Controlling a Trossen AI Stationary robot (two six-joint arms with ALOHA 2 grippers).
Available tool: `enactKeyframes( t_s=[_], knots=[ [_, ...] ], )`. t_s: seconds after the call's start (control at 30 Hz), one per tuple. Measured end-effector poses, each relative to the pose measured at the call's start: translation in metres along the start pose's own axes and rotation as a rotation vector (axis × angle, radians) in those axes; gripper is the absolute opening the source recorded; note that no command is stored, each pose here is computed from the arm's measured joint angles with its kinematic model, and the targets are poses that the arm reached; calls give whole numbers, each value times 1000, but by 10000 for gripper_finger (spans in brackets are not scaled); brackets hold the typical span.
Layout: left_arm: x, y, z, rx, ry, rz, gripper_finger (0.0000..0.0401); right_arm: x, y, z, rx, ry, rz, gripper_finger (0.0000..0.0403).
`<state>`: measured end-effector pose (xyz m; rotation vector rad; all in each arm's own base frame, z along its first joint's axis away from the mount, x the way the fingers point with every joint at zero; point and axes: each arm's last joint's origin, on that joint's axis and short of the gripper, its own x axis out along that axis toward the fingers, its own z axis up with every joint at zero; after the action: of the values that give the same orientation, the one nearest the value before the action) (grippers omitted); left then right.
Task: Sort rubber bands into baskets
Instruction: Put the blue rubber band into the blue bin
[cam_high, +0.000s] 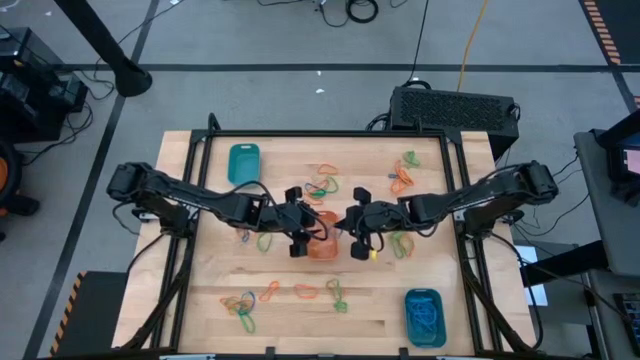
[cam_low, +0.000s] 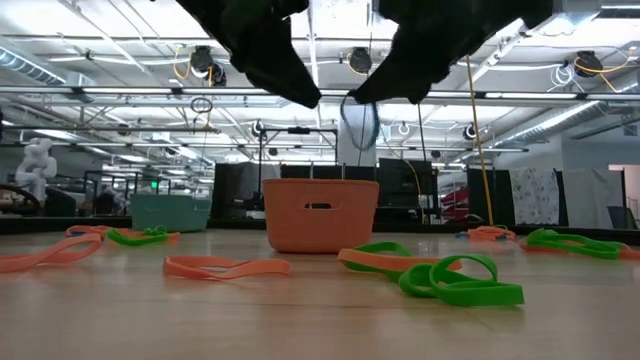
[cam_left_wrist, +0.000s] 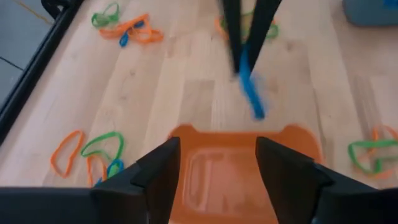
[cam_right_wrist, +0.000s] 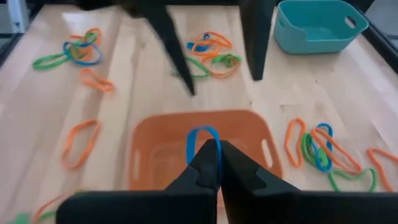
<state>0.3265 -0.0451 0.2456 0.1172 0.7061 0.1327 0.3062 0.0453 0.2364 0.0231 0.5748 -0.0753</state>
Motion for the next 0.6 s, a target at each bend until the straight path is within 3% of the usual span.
enactKeyframes(
  t_s=[0.13,0.37,0.5,0.6],
  knots=[
    [-4,1,-6,20,65,3,219,-16,11,-1,26,26,41,1],
    [-7,2,-27,7,275,22,219,-41,52,-17,187,232,373,0],
    [-13,-5,-31,15,273,37,219,-57,82,-26,308,375,557,0],
    [-14,-10,-31,22,243,51,219,-69,102,-34,395,464,605,0]
  ],
)
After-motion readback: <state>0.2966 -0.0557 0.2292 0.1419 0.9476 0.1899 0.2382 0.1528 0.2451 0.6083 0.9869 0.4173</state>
